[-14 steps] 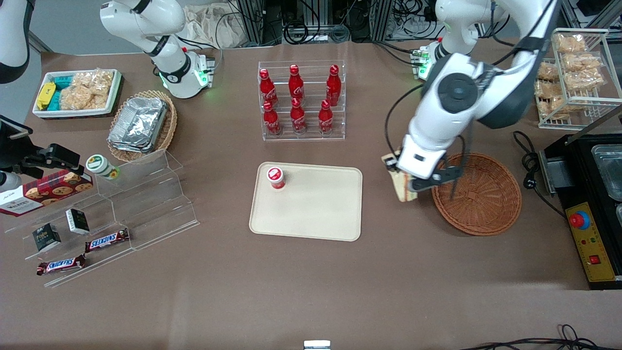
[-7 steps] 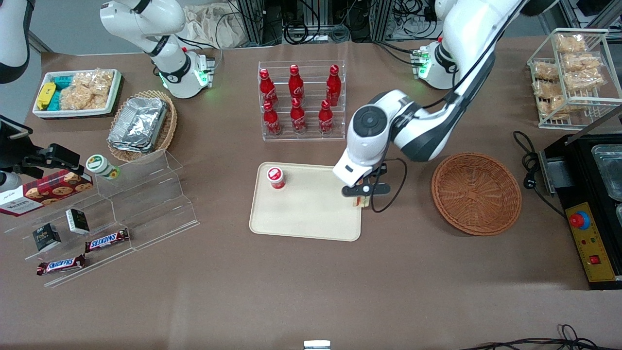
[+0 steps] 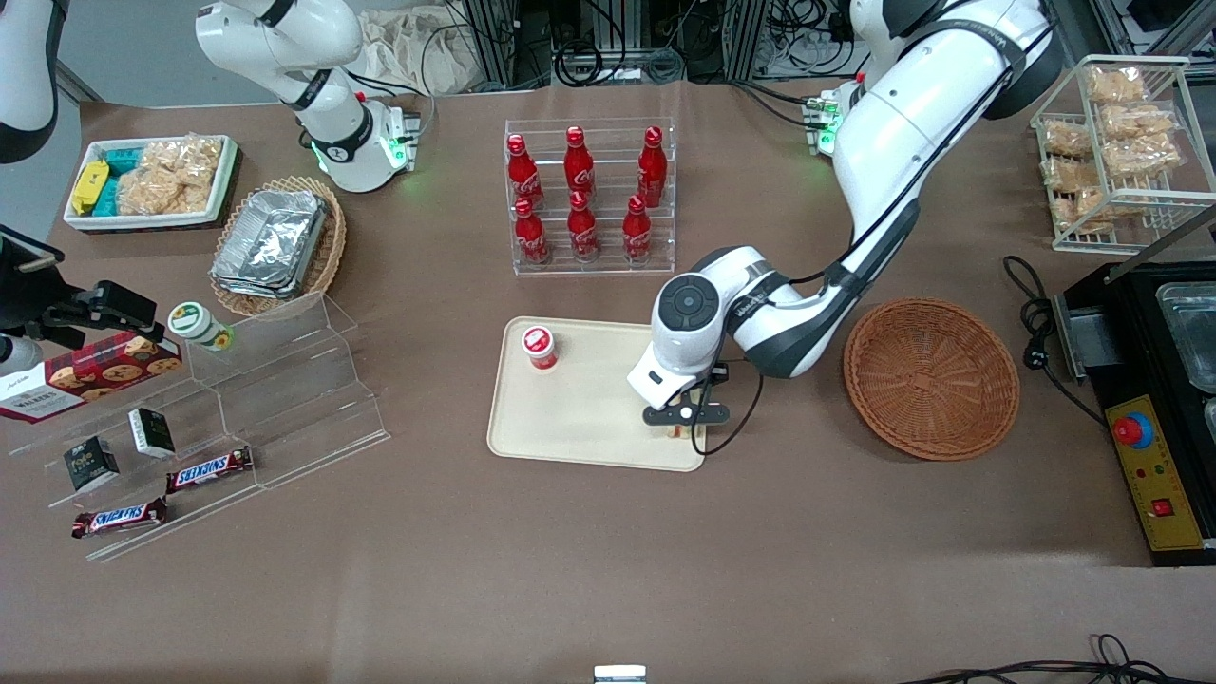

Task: Place sandwich from basket to tray

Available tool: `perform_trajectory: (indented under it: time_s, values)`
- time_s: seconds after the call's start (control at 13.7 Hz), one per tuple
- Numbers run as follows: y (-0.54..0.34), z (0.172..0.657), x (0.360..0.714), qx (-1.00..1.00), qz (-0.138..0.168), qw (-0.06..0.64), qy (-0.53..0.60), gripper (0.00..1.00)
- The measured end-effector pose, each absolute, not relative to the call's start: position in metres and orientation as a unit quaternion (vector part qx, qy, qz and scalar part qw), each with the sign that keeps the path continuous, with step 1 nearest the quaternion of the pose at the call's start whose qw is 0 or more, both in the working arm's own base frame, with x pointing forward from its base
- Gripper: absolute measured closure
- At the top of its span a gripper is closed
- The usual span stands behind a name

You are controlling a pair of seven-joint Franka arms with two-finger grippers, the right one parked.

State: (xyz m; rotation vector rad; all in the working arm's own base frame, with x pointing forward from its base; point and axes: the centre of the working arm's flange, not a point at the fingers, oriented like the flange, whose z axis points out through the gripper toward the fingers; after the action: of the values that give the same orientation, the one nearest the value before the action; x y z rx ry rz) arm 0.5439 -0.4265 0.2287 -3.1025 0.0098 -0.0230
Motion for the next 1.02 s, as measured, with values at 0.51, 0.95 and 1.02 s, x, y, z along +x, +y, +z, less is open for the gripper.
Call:
perform_trajectory:
  time_s: [0.51,0.95,1.02]
  values:
    - [-0.401,0.313,0.586,-0.993,-0.06,-0.002,-0.101,0.15]
    - [-0.273,0.472,0.614,-0.982,-0.088,0.015,-0.169,0.0]
    - [-0.256,0.481,0.614,-0.985,-0.076,0.02,-0.155,0.0]
